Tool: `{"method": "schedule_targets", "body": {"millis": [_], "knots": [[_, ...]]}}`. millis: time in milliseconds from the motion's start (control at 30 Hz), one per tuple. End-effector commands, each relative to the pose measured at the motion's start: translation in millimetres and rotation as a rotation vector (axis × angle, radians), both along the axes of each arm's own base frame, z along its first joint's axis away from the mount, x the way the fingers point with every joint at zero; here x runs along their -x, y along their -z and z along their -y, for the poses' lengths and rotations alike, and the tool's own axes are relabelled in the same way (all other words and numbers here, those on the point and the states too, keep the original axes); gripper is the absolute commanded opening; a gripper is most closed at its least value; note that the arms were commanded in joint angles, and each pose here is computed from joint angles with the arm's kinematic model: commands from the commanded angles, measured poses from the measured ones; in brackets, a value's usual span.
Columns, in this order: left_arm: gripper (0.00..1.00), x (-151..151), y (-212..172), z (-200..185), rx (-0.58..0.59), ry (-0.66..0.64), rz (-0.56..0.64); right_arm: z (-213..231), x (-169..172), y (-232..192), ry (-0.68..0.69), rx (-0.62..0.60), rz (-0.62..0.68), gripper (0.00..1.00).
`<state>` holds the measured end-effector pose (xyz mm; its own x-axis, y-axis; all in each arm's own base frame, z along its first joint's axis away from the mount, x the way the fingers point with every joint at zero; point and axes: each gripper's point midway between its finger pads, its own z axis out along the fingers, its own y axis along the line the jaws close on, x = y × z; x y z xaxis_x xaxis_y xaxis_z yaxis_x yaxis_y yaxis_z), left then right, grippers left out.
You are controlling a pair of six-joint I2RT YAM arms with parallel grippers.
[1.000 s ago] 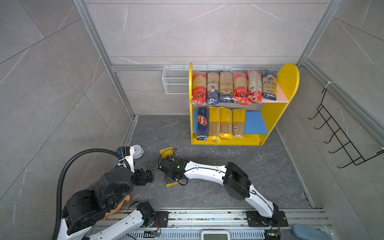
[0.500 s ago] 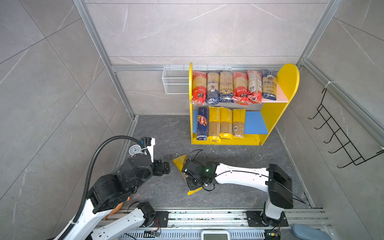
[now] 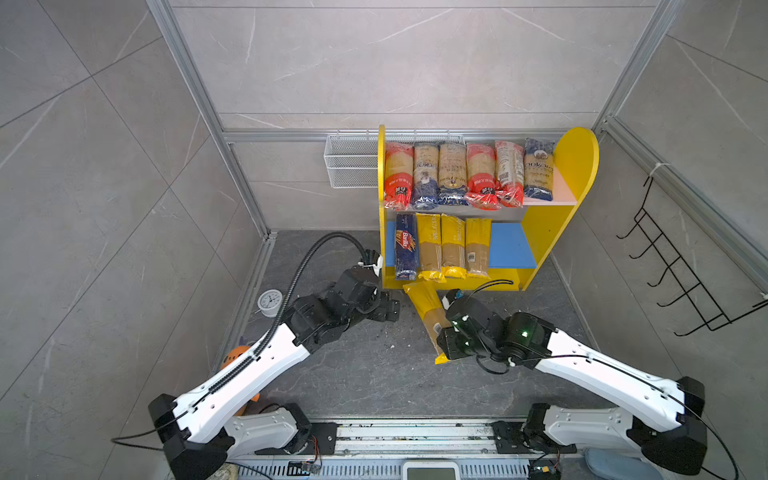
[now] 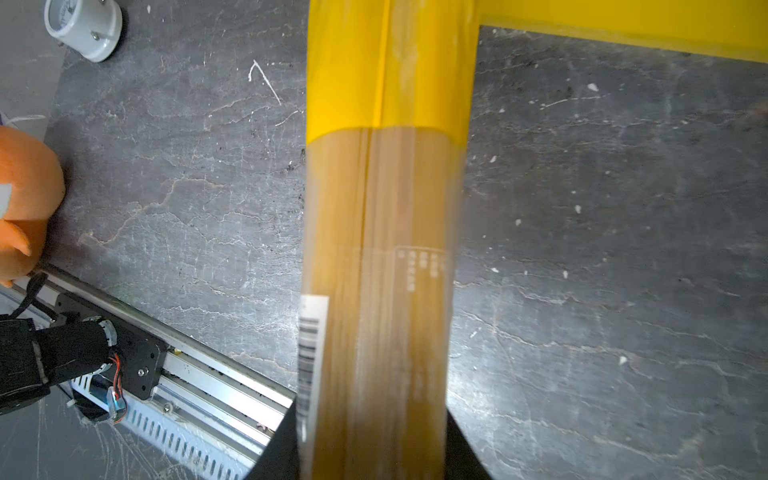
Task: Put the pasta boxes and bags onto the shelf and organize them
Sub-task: 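Lift the Pastatime packet upright and carry it toward the blue shelf, then set the packet beside the others while the left gripper pushes the row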
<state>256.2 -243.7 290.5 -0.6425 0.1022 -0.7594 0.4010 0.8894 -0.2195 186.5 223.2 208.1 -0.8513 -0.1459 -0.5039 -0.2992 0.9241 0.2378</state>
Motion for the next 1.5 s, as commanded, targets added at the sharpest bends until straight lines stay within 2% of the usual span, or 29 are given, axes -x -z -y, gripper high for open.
{"method": "schedule_targets", "body": {"millis": [0,400,533,733,900,1200,1467], "knots": [[1.00,-9,-40,26,0.101,0.068,0.092,28,-18,-40,0.083,-0.021,0.165,0.00],[1.00,-17,-42,41,0.122,0.079,0.074,55,-2,-52,0.118,-0.062,0.183,0.00],[1.00,-13,-40,36,0.126,0.072,0.070,57,-1,-53,0.135,-0.080,0.190,0.00],[1.00,-8,-45,26,0.132,0.061,0.085,61,-1,-73,0.159,-0.151,0.238,0.00],[1.00,-6,-45,25,0.130,0.064,0.086,68,-3,-88,0.180,-0.161,0.280,0.00],[1.00,-9,-43,36,0.142,0.092,0.081,83,-24,-106,0.253,-0.084,0.395,0.00],[1.00,-14,-47,49,0.150,0.128,0.088,85,-68,-118,0.320,-0.039,0.464,0.00]]}}
